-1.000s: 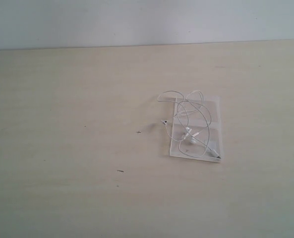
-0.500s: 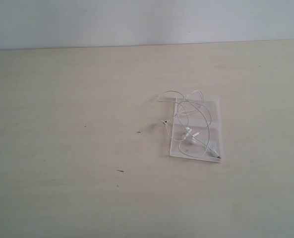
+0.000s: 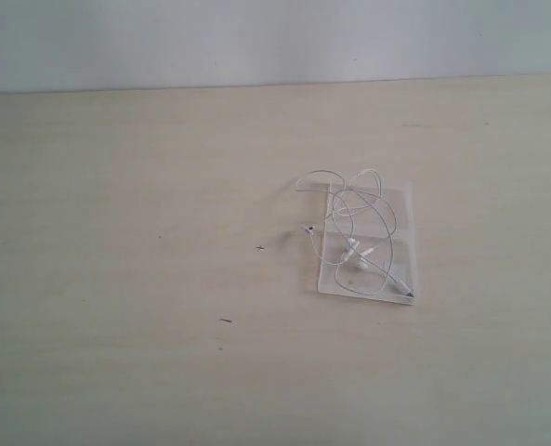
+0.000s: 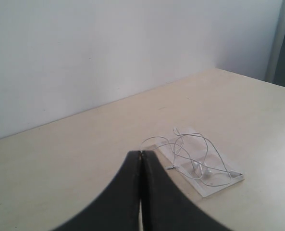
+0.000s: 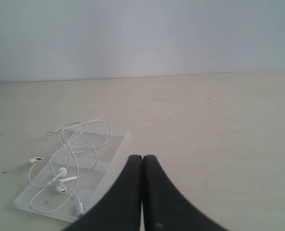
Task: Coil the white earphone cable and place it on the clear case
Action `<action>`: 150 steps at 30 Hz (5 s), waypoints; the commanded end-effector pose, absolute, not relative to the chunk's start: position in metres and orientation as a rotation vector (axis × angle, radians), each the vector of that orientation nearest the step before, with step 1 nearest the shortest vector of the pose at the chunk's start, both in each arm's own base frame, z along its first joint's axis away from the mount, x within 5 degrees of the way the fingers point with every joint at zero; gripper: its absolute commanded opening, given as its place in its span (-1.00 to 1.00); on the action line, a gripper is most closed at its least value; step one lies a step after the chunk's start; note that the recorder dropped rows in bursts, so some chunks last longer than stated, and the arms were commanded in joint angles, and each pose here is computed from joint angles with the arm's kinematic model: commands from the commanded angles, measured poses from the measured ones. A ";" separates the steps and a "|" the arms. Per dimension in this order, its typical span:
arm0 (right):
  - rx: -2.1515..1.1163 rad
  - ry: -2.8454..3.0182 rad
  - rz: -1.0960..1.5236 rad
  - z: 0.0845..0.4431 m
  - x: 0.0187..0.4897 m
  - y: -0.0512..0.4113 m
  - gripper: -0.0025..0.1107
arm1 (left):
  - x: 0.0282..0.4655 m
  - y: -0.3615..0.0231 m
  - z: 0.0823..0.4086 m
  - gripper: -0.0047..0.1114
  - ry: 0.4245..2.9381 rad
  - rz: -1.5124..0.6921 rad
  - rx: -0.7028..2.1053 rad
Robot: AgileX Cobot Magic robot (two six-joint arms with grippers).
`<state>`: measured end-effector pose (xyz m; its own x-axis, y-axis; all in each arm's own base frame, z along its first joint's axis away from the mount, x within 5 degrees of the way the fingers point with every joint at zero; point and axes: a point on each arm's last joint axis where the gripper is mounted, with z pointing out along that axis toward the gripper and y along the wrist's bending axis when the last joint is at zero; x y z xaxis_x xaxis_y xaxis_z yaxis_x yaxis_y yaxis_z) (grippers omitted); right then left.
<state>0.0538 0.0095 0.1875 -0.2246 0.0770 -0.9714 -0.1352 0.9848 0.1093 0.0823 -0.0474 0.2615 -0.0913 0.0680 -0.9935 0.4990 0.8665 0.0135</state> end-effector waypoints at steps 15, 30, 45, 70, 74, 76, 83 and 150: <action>-0.042 1.771 0.186 0.187 0.054 0.009 -0.96 | 0.080 -0.043 0.262 -0.92 1.612 -0.314 0.479; -0.042 1.771 0.186 0.187 0.054 0.009 -0.96 | 0.053 0.006 0.252 -0.92 1.420 -0.202 -0.283; -0.042 1.771 0.186 0.187 0.054 0.009 -0.96 | 0.052 0.008 0.243 -0.92 1.433 -0.178 -0.319; -0.042 1.771 0.186 0.187 0.054 0.009 -0.96 | 0.055 0.005 0.191 -0.92 1.722 -0.049 -0.195; -0.042 1.771 0.186 0.187 0.054 0.009 -0.96 | 0.055 0.006 0.190 -0.92 1.724 -0.031 -0.223; -0.042 1.771 0.186 0.187 0.054 0.009 -0.96 | 0.055 0.007 0.189 -0.92 1.728 -0.047 -0.250; -0.042 1.771 0.186 0.187 0.054 0.009 -0.96 | 0.053 0.007 0.181 -0.92 1.824 -0.041 -0.266; -0.042 1.769 0.186 0.188 0.054 0.009 -0.96 | 0.053 0.007 0.181 -0.92 1.824 -0.039 -0.264</action>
<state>0.0538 0.0095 0.1876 -0.2229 0.0773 -0.9718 -0.1353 0.9848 0.1094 0.0529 0.0068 0.1807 -0.2545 -0.1889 -0.9484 -0.1584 0.9756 -0.1518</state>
